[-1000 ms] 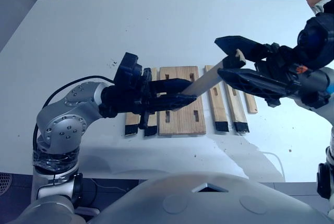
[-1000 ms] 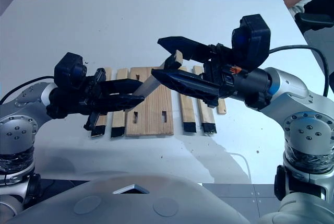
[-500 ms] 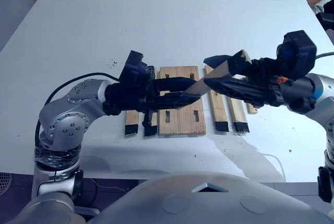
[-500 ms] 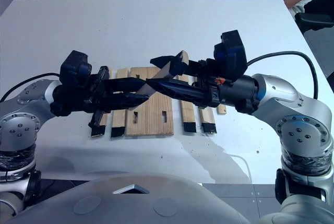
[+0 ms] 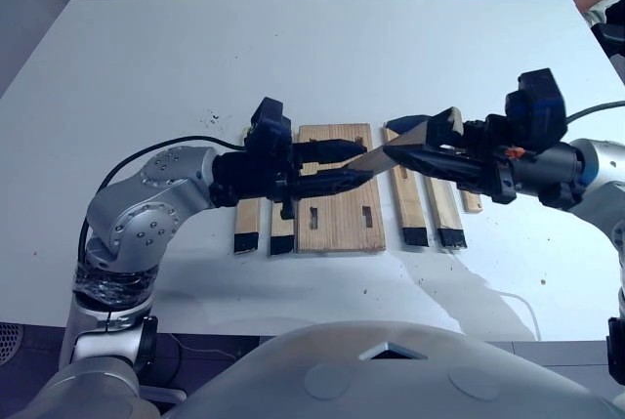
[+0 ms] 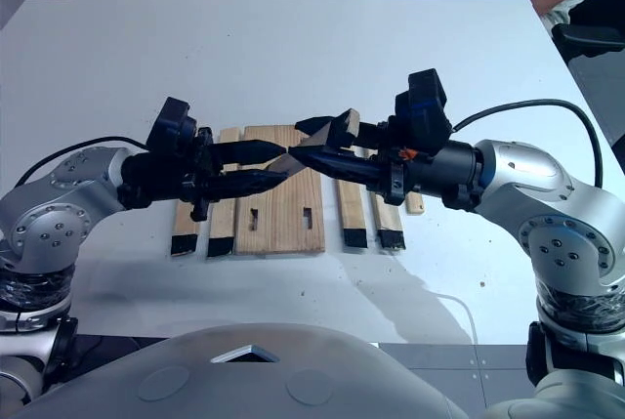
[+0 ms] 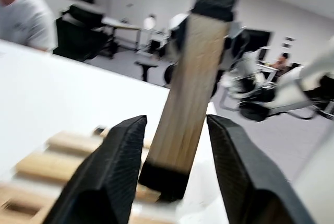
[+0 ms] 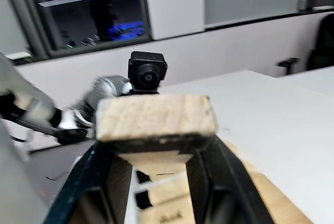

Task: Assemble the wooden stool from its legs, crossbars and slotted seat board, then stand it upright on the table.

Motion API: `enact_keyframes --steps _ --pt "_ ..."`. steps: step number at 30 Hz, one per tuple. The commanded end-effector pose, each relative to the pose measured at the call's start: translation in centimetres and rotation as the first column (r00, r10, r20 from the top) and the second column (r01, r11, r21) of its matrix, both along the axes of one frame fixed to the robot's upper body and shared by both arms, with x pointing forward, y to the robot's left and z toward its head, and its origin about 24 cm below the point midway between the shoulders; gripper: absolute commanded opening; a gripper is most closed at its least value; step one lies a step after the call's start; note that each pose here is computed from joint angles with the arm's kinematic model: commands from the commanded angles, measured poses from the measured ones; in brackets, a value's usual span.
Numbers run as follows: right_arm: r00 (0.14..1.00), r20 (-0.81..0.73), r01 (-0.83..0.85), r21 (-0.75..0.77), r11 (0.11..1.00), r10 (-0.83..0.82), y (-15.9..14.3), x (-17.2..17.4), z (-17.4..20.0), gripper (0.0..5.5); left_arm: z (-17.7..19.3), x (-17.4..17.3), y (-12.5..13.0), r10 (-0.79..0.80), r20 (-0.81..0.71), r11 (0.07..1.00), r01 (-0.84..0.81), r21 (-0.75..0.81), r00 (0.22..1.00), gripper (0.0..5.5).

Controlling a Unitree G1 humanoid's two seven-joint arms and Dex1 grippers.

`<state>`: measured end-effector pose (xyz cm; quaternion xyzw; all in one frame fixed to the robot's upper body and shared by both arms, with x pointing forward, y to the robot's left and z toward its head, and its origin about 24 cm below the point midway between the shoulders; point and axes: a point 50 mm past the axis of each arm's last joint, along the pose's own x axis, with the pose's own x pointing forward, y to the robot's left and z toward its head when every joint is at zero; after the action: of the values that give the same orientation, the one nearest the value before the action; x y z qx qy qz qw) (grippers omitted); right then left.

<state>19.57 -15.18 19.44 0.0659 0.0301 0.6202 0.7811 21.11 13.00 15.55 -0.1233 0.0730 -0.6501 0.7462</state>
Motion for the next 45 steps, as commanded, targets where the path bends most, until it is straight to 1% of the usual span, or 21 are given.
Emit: enact_keyframes --steps 1,3,5,6,8,11,13,18,26,28,32,37,41,45 --pt "0.991 0.079 0.118 -0.153 0.981 -0.107 -1.6 1.4 -1.0 1.30 -1.1 1.2 1.3 0.127 -0.032 0.991 -0.126 0.041 0.991 2.63" --pt "0.976 0.145 0.200 -0.290 0.936 -0.164 -3.7 2.4 -2.1 1.30 -2.1 1.7 2.1 0.182 -0.052 0.982 -0.179 0.058 0.982 2.66" --pt "0.957 0.198 0.277 -0.408 0.870 -0.212 -6.3 3.4 -3.1 1.30 -3.0 1.9 2.6 0.228 -0.052 0.971 -0.223 0.087 0.972 2.66" --pt "0.954 0.208 0.288 -0.440 0.851 -0.215 -7.3 3.7 -3.4 1.30 -3.3 1.9 2.7 0.241 -0.052 0.967 -0.235 0.094 0.969 2.66" --pt "0.959 0.203 0.274 -0.469 0.840 -0.200 -8.6 3.9 -3.7 1.30 -3.7 1.9 2.7 0.255 -0.050 0.963 -0.250 0.102 0.966 2.66" --pt "0.965 0.213 0.245 -0.548 0.800 -0.150 -10.0 4.3 -4.7 1.30 -4.4 1.9 2.6 0.282 -0.047 0.954 -0.276 0.117 0.958 2.66" --pt "0.970 0.199 0.230 -0.557 0.798 -0.140 -10.5 4.8 -5.5 1.30 -4.8 1.8 2.5 0.293 -0.046 0.950 -0.286 0.122 0.955 2.66" --pt "0.975 0.192 0.204 -0.565 0.799 -0.113 -10.7 5.8 -7.0 1.30 -5.1 1.4 2.0 0.302 -0.047 0.949 -0.296 0.109 0.952 2.66" --pt "0.968 0.241 0.192 -0.562 0.805 -0.062 -10.2 5.7 -6.4 1.30 -5.0 1.1 1.9 0.295 -0.046 0.952 -0.289 0.101 0.954 2.66" --pt "0.972 0.224 0.180 -0.543 0.820 -0.065 -9.9 5.5 -6.5 1.30 -5.0 1.1 1.9 0.296 -0.047 0.952 -0.290 0.100 0.954 2.66" --pt "0.982 0.182 0.138 -0.568 0.811 -0.040 -9.7 4.7 -8.0 1.30 -5.0 1.1 1.8 0.286 -0.048 0.955 -0.280 0.101 0.957 2.66" --pt "0.997 0.062 0.066 -0.578 0.813 -0.037 -10.0 3.3 -10.0 1.30 -4.8 1.0 1.6 0.268 -0.038 0.959 -0.262 0.110 0.963 2.66" --pt "1.000 -0.006 -0.015 -0.585 0.811 0.014 -10.2 2.4 -9.9 1.30 -4.6 0.9 1.5 0.254 -0.035 0.963 -0.249 0.106 0.967 2.66" --pt "1.000 -0.012 -0.019 -0.569 0.822 0.015 -9.5 3.5 -9.6 1.30 -4.9 0.7 1.4 0.255 -0.038 0.962 -0.250 0.111 0.966 2.66"
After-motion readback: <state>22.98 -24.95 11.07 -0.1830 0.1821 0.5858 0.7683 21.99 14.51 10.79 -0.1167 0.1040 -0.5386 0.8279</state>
